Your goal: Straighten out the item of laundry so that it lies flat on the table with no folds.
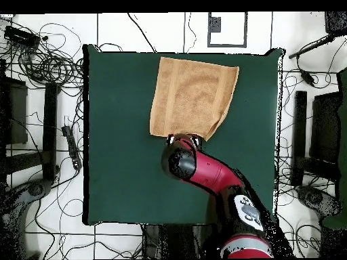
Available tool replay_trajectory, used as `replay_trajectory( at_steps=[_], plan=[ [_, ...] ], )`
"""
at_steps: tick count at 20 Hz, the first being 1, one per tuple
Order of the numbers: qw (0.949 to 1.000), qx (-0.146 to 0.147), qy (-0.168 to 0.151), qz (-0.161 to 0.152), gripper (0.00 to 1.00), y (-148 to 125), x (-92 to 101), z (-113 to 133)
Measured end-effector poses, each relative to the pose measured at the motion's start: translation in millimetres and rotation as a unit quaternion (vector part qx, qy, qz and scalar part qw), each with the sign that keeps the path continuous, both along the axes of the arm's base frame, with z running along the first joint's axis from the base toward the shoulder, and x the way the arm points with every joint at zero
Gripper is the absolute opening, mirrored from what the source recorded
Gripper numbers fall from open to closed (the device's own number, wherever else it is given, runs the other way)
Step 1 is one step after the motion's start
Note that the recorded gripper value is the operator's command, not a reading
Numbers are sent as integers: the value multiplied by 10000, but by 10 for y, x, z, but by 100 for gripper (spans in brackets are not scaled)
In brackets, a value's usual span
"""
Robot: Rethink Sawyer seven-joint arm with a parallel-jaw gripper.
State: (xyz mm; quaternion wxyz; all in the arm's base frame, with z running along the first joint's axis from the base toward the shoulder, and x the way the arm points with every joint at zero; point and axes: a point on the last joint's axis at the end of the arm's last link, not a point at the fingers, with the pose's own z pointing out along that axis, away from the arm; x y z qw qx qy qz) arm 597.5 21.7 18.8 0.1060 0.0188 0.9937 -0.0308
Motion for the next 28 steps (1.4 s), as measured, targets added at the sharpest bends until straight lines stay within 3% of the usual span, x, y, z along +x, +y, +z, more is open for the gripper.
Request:
replay_trajectory(
  at_steps=[3, 6, 9, 16, 20, 24, 26, 28],
  plan=[
    [9980, 159, 32, -610, 100, -118, -21, -22],
    [9947, 261, 12, -991, 100, -184, -31, -41],
    [9877, 377, -91, -1513, 100, -255, -40, -77],
    [9725, 459, -261, -2268, 100, -320, -101, -181],
    [9690, 472, -301, -2407, 100, -323, -103, -199],
    [9693, 471, -261, -2401, 100, -313, -132, -245],
    [9714, 463, -242, -2315, 100, -285, -156, -268],
    [9774, 429, -255, -2056, 100, -245, -190, -273]
  ],
)
